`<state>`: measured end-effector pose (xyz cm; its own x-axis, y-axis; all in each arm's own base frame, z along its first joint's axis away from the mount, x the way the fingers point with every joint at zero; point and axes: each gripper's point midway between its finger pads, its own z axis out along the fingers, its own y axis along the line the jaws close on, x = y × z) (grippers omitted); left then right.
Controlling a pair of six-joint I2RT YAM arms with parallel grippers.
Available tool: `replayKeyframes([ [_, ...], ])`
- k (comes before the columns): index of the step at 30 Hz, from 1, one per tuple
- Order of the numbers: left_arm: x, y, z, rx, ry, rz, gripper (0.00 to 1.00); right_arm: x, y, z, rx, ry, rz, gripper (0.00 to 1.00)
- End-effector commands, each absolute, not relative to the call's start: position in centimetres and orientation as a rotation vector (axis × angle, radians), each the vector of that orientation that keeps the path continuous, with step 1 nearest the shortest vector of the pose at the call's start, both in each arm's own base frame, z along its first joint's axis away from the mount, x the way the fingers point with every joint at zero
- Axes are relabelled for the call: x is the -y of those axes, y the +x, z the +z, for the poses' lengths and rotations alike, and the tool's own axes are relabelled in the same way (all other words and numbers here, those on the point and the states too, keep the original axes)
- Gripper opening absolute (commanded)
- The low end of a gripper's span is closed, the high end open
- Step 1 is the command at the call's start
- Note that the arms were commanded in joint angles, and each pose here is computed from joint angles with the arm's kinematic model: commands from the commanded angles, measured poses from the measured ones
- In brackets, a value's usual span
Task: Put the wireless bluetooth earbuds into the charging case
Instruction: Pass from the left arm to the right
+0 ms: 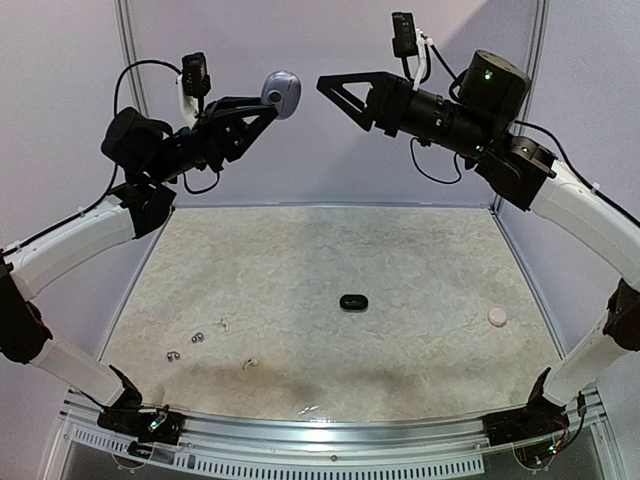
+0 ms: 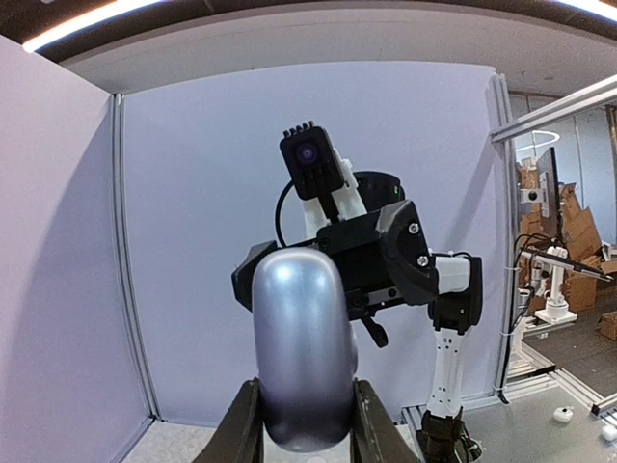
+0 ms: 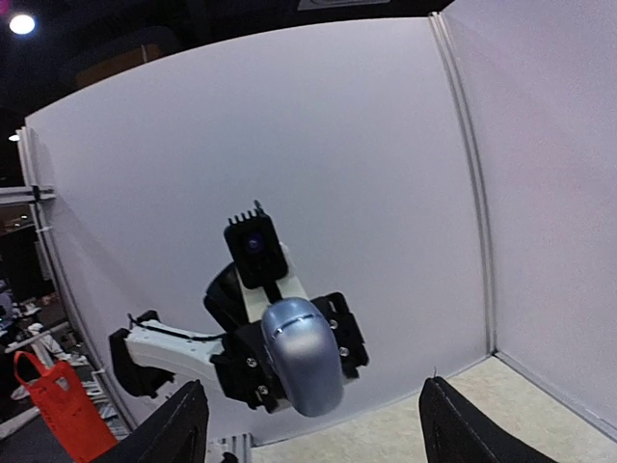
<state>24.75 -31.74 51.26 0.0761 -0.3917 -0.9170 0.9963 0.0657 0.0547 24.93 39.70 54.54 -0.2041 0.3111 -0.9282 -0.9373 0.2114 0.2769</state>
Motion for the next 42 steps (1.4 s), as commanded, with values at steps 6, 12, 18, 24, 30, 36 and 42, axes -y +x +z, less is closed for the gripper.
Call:
replayKeyframes([
  [6, 31.9, 22.8, 51.9, -0.822, 0.949, -1.310, 0.00, -42.9, 23.8, 54.4, -1.210, -0.834, 1.453, 0.66],
  [12, 32.1, 22.6, 51.7, -0.818, 0.949, -1.308, 0.00, -44.0, 23.7, 53.3, -1.241, -0.861, 1.493, 0.52],
  [18, 32.2, 23.1, 51.6, -0.838, 0.930, -1.319, 0.00, -44.5, 23.0, 53.4, -1.228, -0.899, 1.509, 0.43],
  [24, 32.4, 23.4, 51.5, -0.854, 0.920, -1.320, 0.00, -45.0, 23.1, 53.5, -1.255, -0.917, 1.507, 0.26],
  [30, 32.6, 23.9, 50.7, -0.884, 0.919, -1.305, 0.00, -45.4, 23.1, 53.0, -1.271, -0.941, 1.514, 0.00],
  [36, 32.8, 25.0, 49.2, -0.954, 0.898, -1.291, 0.00, -44.7, 22.8, 53.2, -1.278, -0.949, 1.477, 0.00],
  [42, 32.1, 25.2, 47.6, -0.985, 0.940, -1.263, 0.74, -43.9, 23.7, 51.2, -1.390, -0.936, 1.357, 0.00],
])
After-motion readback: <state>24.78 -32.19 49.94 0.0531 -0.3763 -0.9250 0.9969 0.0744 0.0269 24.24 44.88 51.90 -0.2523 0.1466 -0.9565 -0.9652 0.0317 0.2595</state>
